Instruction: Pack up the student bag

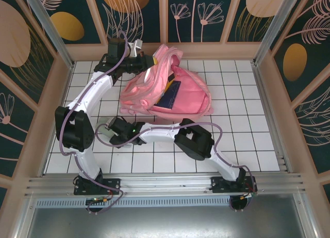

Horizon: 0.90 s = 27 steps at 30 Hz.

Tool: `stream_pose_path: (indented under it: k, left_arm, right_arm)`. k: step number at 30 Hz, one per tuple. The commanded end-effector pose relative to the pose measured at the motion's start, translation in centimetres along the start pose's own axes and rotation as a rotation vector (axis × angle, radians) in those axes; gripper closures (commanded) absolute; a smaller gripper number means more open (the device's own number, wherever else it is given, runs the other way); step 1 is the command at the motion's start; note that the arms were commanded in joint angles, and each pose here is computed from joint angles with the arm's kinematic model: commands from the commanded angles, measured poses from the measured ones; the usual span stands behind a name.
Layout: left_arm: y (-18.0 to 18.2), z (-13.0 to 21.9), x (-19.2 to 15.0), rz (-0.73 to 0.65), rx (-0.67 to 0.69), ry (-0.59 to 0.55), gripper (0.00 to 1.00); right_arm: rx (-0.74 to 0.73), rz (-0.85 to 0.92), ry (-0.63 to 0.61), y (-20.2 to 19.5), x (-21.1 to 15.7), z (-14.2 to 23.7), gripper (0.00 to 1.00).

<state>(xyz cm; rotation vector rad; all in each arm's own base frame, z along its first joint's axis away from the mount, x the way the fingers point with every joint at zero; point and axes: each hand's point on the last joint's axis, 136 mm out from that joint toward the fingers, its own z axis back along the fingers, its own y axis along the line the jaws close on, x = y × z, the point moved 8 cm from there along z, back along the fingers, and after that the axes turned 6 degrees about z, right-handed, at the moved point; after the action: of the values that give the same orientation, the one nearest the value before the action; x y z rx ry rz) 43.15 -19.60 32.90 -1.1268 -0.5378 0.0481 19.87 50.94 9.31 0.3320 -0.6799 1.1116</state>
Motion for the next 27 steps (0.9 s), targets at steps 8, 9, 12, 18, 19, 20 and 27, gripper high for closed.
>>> stream_pose_path:
  k: [8,9,12,18,19,20,27]
  left_arm:
    - [-5.0,3.2,1.4,-0.167,-0.111,-0.102,1.00]
    - [-5.1,3.3,1.4,-0.169,-0.109,-0.104,1.00]
    - [-5.2,3.5,1.3,-0.179,-0.106,-0.107,1.00]
    - [-5.1,3.5,1.4,-0.180,-0.093,-0.115,1.00]
    - [-5.0,3.4,1.4,-0.176,-0.092,-0.114,1.00]
    - [-5.0,3.3,1.5,-0.175,-0.091,-0.114,1.00]
    - [-4.5,2.9,1.6,-0.165,-0.089,-0.111,1.00]
  right_arm:
    - [-0.006,-0.044,-0.167,-1.1,2.3,7.7,0.34]
    - [-0.017,-0.056,-0.185,-1.3,2.2,9.0,0.34]
    - [-0.062,-0.110,-0.215,-2.2,0.3,12.4,0.34]
    - [-0.174,-0.229,-0.261,-4.2,-5.3,18.9,0.34]
    - [-0.194,-0.250,-0.267,-4.6,-6.1,19.7,0.34]
    - [-0.211,-0.275,-0.272,-5.0,-7.0,20.7,0.34]
    - [-0.306,-0.421,-0.303,-8.0,-12.1,24.6,0.34]
